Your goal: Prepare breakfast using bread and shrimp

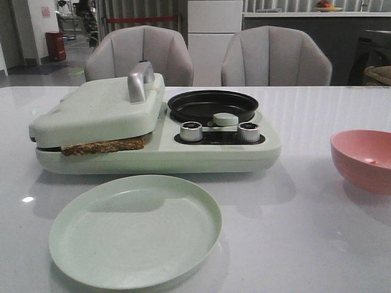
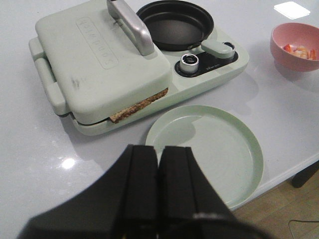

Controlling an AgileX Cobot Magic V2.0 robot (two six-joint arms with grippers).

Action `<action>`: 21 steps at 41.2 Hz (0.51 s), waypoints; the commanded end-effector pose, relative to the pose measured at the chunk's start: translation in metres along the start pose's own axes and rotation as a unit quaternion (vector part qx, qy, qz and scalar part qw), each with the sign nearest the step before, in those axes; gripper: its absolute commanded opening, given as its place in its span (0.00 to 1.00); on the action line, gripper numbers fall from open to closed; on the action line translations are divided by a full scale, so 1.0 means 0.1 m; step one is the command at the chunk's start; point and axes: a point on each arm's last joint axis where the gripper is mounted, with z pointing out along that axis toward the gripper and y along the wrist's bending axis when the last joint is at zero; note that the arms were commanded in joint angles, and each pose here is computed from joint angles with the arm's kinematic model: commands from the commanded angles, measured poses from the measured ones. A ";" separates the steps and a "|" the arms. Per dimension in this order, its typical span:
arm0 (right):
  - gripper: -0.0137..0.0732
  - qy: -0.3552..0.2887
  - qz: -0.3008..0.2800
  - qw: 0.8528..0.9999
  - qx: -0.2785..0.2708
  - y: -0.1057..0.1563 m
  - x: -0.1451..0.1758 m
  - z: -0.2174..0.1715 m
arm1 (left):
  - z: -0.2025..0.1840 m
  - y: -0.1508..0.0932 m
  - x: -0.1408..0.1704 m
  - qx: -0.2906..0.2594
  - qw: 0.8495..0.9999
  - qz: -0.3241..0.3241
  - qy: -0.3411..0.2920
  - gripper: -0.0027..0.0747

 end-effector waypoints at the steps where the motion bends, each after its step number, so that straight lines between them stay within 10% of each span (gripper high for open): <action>1: 0.68 -0.020 0.003 1.000 -0.008 -0.08 -0.19 0.04 | -0.05 0.00 -0.14 -0.001 0.999 -0.006 -0.051 0.17; 21: 0.68 0.094 0.007 0.994 -0.058 -0.45 -0.55 1.14 | -0.05 0.00 -0.14 -0.001 0.999 -0.006 -0.051 0.17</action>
